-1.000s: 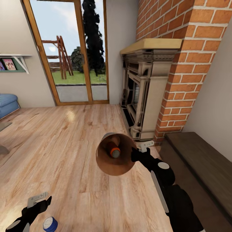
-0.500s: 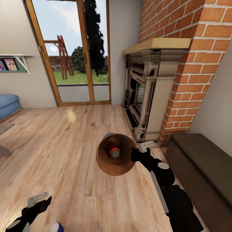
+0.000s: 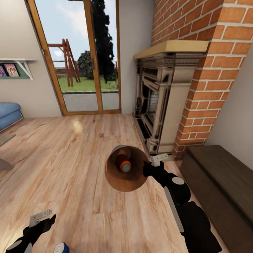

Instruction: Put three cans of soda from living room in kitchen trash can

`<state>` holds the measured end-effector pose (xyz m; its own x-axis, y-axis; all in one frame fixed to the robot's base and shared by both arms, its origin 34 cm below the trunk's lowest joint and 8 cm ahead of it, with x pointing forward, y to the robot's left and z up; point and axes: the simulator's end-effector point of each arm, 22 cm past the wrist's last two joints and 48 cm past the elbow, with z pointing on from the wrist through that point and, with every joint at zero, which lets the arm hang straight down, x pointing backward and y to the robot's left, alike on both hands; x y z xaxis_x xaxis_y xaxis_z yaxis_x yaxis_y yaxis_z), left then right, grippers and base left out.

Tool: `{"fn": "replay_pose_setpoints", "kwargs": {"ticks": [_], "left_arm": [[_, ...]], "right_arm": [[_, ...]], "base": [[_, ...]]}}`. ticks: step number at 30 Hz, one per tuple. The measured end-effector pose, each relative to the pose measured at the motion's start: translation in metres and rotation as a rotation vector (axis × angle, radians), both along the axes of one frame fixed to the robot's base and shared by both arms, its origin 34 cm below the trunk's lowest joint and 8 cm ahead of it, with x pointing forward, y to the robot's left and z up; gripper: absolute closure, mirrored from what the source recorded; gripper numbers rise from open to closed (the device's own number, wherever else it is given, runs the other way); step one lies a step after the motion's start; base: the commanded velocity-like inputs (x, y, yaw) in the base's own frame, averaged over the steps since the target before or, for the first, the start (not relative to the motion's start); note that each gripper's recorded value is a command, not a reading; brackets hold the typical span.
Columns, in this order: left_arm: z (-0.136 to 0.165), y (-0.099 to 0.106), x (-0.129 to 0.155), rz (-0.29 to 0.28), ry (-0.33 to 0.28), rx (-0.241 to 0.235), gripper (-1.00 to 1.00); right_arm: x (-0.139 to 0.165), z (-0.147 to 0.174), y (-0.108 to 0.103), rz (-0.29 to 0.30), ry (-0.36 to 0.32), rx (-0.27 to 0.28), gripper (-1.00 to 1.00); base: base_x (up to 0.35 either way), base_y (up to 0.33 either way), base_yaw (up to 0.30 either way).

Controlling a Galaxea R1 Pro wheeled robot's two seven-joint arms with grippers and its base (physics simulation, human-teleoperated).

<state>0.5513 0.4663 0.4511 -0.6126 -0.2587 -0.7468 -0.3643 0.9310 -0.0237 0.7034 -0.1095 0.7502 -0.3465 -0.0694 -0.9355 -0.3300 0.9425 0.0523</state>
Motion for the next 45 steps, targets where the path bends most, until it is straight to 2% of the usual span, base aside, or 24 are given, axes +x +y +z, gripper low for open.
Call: {"fn": "replay_pose_setpoints", "kwargs": {"ticks": [6,8,10,11,13,17,22,28,33,45], "left_arm": [[-0.018,0.000,-0.007,0.003,0.026,-0.009,-1.00],[-0.027,0.000,-0.013,0.007,0.061,-0.025,-1.00],[-0.042,-0.004,-0.024,0.012,0.159,-0.074,-1.00],[-0.045,-0.004,-0.025,0.013,0.183,-0.087,-1.00],[-0.046,0.000,-0.021,0.018,0.215,-0.104,-1.00],[-0.023,0.016,0.019,0.032,0.260,-0.149,-1.00],[-0.003,0.016,0.055,0.034,0.266,-0.187,-1.00],[0.001,0.014,0.075,0.034,0.252,-0.202,-1.00],[-0.022,0.009,0.068,0.039,0.276,-0.218,-1.00],[-0.067,0.010,0.048,0.054,0.298,-0.218,-1.00]], "right_arm": [[-0.003,-0.013,0.001,0.002,0.000,0.000,1.00],[-0.003,-0.017,0.001,0.002,0.000,0.001,1.00],[-0.004,-0.021,0.001,0.003,0.001,0.001,1.00],[-0.005,-0.023,0.001,0.003,0.000,0.001,1.00],[-0.006,-0.028,0.001,0.003,0.001,0.001,1.00],[-0.008,-0.036,0.002,0.004,0.002,0.002,1.00],[-0.010,-0.048,0.003,0.006,0.003,0.004,1.00],[-0.014,-0.066,0.005,0.010,0.015,-0.001,1.00],[-0.019,-0.078,0.015,0.032,0.017,-0.001,1.00],[-0.027,-0.106,0.021,0.045,0.016,-0.010,1.00]], "base": [[0.000,0.000,0.000],[0.000,0.000,0.000],[0.000,0.000,0.000],[0.000,0.000,0.000],[0.000,0.000,0.000],[0.000,0.000,0.000],[0.000,0.000,0.000],[0.000,0.000,0.000],[0.000,0.000,0.000],[0.000,0.000,0.000]]}}
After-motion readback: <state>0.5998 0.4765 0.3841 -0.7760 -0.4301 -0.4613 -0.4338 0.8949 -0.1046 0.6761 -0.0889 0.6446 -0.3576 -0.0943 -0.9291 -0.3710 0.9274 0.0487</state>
